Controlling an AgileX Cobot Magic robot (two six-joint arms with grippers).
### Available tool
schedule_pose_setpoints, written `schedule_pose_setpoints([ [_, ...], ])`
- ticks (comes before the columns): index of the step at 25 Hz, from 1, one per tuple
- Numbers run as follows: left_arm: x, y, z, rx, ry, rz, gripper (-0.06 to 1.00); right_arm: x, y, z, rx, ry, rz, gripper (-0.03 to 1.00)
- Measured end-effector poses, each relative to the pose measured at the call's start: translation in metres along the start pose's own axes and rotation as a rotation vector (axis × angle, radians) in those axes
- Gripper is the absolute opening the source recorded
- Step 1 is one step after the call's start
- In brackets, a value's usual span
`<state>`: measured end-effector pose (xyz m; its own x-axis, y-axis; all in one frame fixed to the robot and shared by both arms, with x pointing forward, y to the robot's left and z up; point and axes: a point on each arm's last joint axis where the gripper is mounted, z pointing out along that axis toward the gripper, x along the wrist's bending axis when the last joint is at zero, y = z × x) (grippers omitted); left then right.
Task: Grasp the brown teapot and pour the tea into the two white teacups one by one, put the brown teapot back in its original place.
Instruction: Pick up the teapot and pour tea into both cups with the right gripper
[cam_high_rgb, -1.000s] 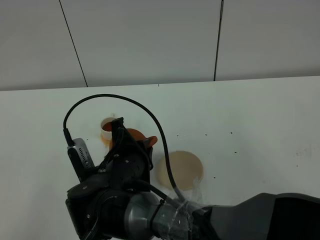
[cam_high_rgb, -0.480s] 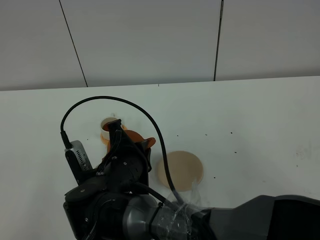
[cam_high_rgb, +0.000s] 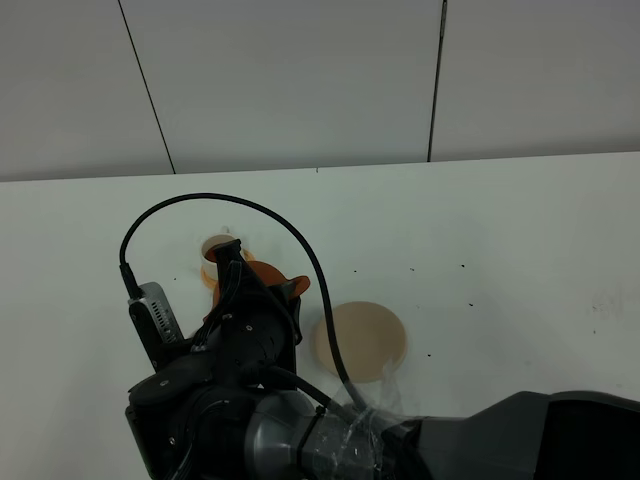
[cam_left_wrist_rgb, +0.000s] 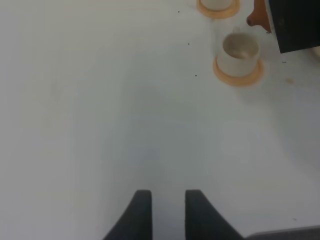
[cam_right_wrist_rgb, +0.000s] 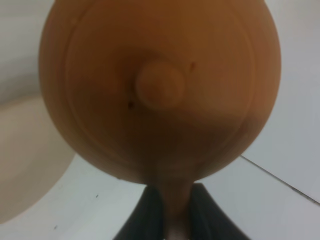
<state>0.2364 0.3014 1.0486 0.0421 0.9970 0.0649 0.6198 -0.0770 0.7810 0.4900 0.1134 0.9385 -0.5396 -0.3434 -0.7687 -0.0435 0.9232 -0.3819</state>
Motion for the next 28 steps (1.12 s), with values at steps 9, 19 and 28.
schedule_pose_setpoints([
  [9,0.0000,0.0000,0.0000,0.000,0.000,0.000,0.23,0.0012,0.0029,-0.0047,-0.008,-0.010,-0.007,0.09],
  [19,0.0000,0.0000,0.0000,0.000,0.000,0.000,0.23,0.0028,0.0058,-0.0094,-0.017,-0.016,-0.026,0.09],
  [28,0.0000,0.0000,0.0000,0.000,0.000,0.000,0.23,0.0020,0.0057,-0.0095,-0.016,-0.024,-0.043,0.09],
])
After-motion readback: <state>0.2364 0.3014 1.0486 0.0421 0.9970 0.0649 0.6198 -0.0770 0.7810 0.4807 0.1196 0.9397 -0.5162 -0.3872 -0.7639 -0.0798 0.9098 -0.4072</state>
